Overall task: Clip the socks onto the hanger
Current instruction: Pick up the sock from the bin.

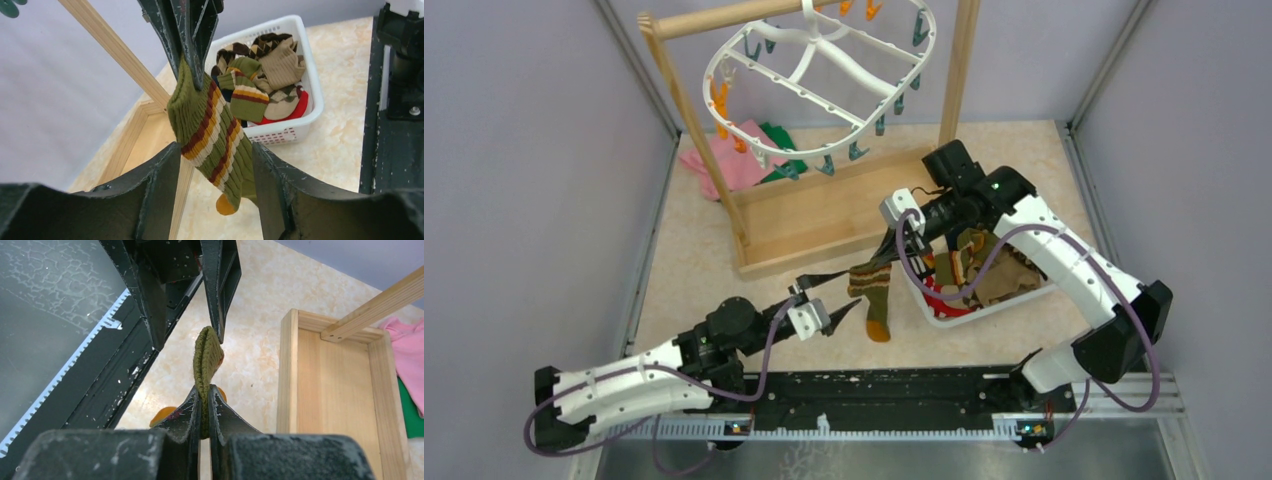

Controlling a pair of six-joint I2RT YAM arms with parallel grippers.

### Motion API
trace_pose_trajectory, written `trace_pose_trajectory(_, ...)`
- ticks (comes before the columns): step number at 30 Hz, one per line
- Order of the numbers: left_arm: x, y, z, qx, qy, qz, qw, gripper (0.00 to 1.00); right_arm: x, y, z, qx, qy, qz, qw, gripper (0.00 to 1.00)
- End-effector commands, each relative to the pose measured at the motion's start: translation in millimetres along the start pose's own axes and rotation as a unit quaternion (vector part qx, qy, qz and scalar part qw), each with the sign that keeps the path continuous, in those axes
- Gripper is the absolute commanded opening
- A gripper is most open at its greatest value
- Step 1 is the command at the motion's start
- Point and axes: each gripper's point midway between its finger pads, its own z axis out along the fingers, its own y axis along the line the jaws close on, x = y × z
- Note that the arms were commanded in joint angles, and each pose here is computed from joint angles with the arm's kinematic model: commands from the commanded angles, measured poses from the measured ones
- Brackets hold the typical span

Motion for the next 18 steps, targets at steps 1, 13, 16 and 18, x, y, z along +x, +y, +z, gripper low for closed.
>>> trace_pose_trajectory(1, -35.4, 18.6, -2.9, -0.062, -0.114, -0.038, 0.991, 0.62, -12.6, 0.0, -6.1, 0.01, -0.01, -0.036, 0.999, 0.0)
trace_pose_trajectory(13, -35.2, 37.1, 5.8, -0.119, -0.157, -0.03, 0.98, 0.65, -13.0, 0.1, -4.4, 0.001, -0.016, -0.036, 0.999, 0.0)
trace_pose_trajectory(16, -36.6, 30.5, 13.4, -0.099, -0.168, -0.038, 0.98, 0.58, -14.5, -0.8, -5.0, 0.002, -0.016, -0.038, 0.999, 0.0)
trace_pose_trajectory(18, -37.1, 26.0, 16.1, -0.087, -0.174, -0.042, 0.98, 0.54, -13.7, -1.1, -5.2, 0.003, -0.015, -0.038, 0.999, 0.0)
